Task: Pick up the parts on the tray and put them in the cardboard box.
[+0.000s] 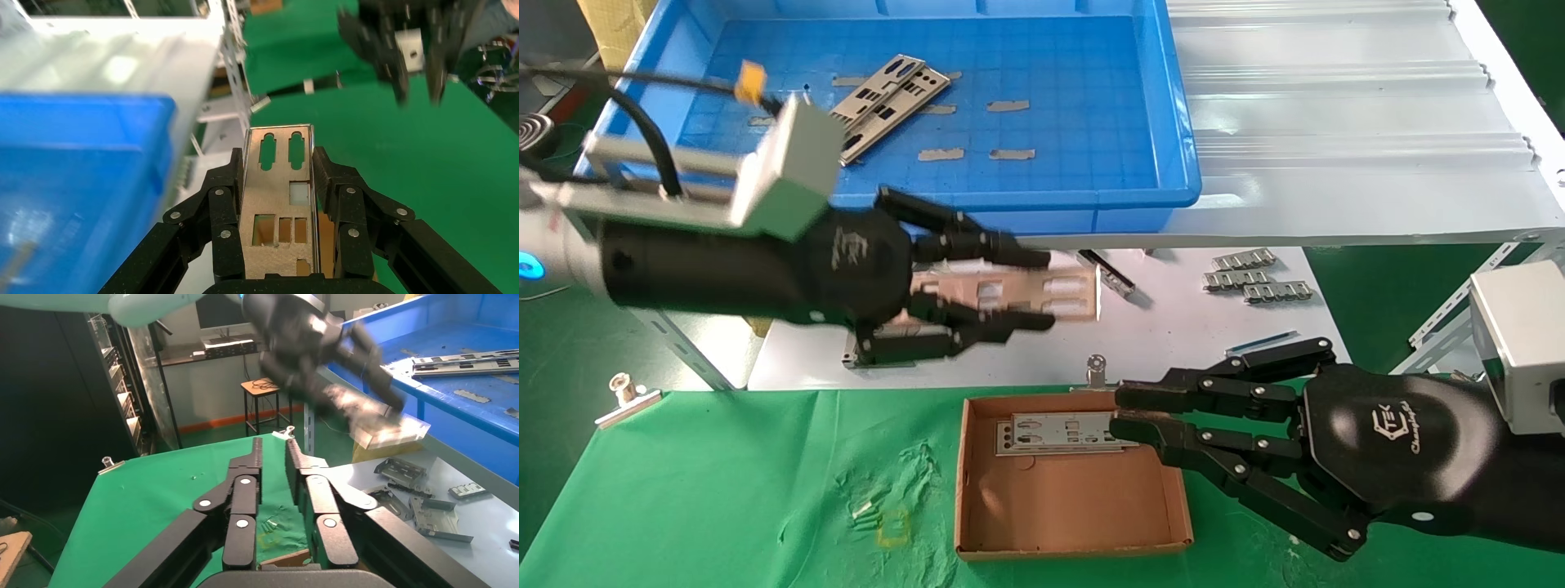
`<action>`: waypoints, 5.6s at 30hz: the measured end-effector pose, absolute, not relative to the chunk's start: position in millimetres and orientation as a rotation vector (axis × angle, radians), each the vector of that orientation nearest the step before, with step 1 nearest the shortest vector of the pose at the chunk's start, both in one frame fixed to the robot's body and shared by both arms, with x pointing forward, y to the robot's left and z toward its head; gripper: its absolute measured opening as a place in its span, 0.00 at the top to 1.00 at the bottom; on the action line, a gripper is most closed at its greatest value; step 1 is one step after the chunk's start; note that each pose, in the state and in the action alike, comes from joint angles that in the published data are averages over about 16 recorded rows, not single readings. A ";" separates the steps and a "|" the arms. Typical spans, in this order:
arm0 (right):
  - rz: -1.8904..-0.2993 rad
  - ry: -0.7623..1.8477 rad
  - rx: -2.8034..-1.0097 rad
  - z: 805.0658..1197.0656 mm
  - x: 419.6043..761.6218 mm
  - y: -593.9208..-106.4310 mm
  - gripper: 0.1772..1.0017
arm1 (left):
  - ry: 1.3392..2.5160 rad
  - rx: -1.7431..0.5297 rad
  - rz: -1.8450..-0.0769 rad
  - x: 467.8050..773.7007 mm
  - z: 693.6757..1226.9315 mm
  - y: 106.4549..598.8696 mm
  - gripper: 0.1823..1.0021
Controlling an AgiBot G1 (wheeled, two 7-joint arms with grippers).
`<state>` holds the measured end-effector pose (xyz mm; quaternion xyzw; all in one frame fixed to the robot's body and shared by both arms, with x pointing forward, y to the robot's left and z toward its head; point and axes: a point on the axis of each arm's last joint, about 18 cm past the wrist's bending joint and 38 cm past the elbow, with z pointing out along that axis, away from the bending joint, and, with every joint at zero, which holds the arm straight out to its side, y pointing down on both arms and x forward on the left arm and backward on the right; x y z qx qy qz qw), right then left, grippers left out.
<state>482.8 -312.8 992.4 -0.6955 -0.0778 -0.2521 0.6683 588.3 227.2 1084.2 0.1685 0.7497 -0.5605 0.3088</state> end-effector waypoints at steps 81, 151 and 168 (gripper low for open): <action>-0.568 -0.175 -1.569 992.4 482.8 -312.9 0.00 | 2.025 0.347 -1.695 648.2 895.4 163.8 0.05; -0.569 -0.175 -1.568 992.4 482.9 -313.0 0.00 | 1.930 0.288 -1.791 469.8 993.3 300.5 0.00; -0.569 -0.175 -1.568 992.4 482.9 -313.0 0.00 | 1.925 0.281 -1.797 473.9 992.5 300.2 0.00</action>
